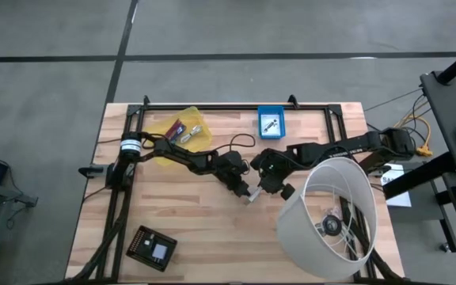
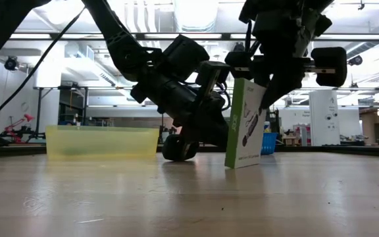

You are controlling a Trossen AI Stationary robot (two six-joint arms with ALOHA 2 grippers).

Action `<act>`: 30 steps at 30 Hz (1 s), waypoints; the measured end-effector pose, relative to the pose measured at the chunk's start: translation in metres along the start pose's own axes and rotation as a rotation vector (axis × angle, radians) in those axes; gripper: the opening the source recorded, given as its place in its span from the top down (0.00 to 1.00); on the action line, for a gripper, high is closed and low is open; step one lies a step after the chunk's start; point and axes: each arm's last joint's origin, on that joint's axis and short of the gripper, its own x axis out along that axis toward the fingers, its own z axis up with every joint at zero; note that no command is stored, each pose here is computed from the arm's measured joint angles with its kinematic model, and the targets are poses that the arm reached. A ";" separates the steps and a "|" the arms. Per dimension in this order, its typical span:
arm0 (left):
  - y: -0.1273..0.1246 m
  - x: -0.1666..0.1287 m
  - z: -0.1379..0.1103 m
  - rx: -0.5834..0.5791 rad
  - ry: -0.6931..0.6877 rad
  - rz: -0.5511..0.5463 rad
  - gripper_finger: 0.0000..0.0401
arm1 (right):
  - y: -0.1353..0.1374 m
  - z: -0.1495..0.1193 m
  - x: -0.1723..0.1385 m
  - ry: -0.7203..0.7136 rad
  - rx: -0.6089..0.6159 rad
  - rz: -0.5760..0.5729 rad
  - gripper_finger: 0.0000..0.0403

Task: Pick and place items into bin
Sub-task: Put the card reader box into the blue bin

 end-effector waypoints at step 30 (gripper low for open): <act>-0.051 -0.152 0.056 0.428 -0.381 0.025 1.00 | -0.027 -0.005 -0.071 0.026 0.333 -0.527 0.93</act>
